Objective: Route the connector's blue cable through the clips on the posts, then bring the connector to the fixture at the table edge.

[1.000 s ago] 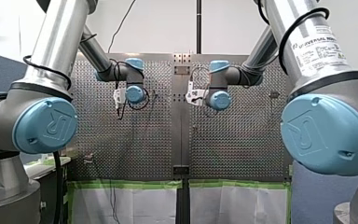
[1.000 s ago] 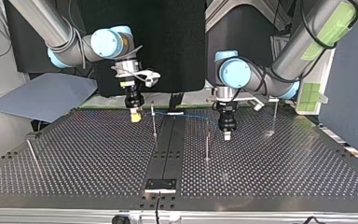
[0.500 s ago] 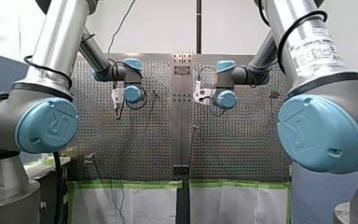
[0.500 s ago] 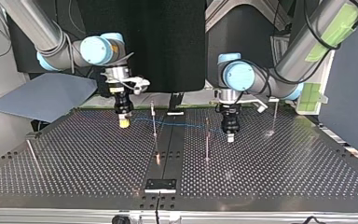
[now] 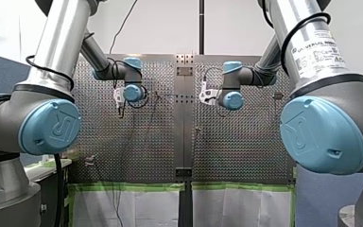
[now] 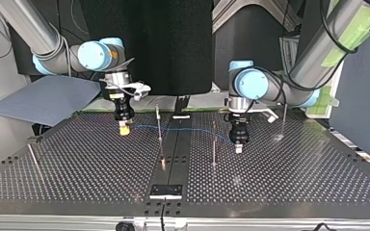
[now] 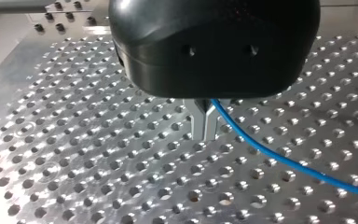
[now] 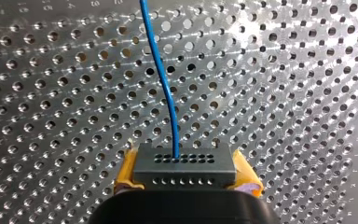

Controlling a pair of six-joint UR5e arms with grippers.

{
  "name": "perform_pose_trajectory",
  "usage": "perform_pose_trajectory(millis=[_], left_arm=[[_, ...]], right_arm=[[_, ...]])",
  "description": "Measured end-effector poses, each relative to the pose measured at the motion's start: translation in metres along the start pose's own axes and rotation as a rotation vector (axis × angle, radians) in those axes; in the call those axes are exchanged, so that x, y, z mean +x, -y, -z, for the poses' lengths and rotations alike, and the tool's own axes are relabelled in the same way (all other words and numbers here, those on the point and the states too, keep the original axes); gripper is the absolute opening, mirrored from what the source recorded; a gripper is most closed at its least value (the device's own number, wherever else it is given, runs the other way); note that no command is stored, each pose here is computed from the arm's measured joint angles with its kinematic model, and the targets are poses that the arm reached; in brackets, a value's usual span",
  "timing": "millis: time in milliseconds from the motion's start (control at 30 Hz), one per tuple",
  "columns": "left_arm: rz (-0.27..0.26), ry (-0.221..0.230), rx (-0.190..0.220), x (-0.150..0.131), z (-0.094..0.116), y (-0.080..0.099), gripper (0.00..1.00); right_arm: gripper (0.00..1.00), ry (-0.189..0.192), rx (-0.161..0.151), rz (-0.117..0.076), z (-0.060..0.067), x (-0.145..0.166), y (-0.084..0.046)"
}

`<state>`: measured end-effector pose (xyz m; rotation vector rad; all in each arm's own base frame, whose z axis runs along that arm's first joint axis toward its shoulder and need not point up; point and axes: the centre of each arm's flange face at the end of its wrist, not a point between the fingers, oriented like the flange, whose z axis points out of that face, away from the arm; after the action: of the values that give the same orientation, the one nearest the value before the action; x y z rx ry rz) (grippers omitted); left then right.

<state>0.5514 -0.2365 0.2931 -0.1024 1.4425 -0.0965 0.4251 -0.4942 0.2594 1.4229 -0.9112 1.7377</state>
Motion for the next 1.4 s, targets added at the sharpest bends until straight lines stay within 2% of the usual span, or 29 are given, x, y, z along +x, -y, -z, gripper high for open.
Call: perform_pose_trajectory(millis=[133, 533, 633, 767, 867, 1167, 1400], left_arm=[[0.007, 0.005, -0.002, -0.006, -0.006, -0.002, 0.00], [0.005, -0.005, -0.029, -0.011, -0.015, -0.016, 0.00], [0.002, -0.020, -0.030, -0.007, -0.020, -0.017, 0.00], [-0.006, -0.053, -0.027, 0.006, -0.025, -0.018, 0.00], [-0.006, -0.058, -0.034, 0.009, -0.028, -0.020, 0.00], [0.000, -0.044, -0.044, 0.008, -0.032, -0.027, 0.00], [0.017, -0.019, -0.013, 0.006, -0.036, -0.024, 0.00]], right_arm=[[0.00, 0.006, 0.004, -0.002, -0.008, -0.003, -0.003], [0.00, 0.063, 0.022, -0.001, -0.033, -0.028, -0.005], [0.00, 0.055, 0.024, -0.002, -0.040, -0.024, -0.006], [0.00, 0.027, 0.032, -0.002, -0.052, -0.011, -0.006], [0.00, 0.015, 0.034, -0.002, -0.058, -0.003, -0.006], [0.00, 0.009, 0.030, -0.001, -0.064, 0.003, -0.009], [0.00, 0.008, 0.025, 0.000, -0.066, 0.003, -0.015]])
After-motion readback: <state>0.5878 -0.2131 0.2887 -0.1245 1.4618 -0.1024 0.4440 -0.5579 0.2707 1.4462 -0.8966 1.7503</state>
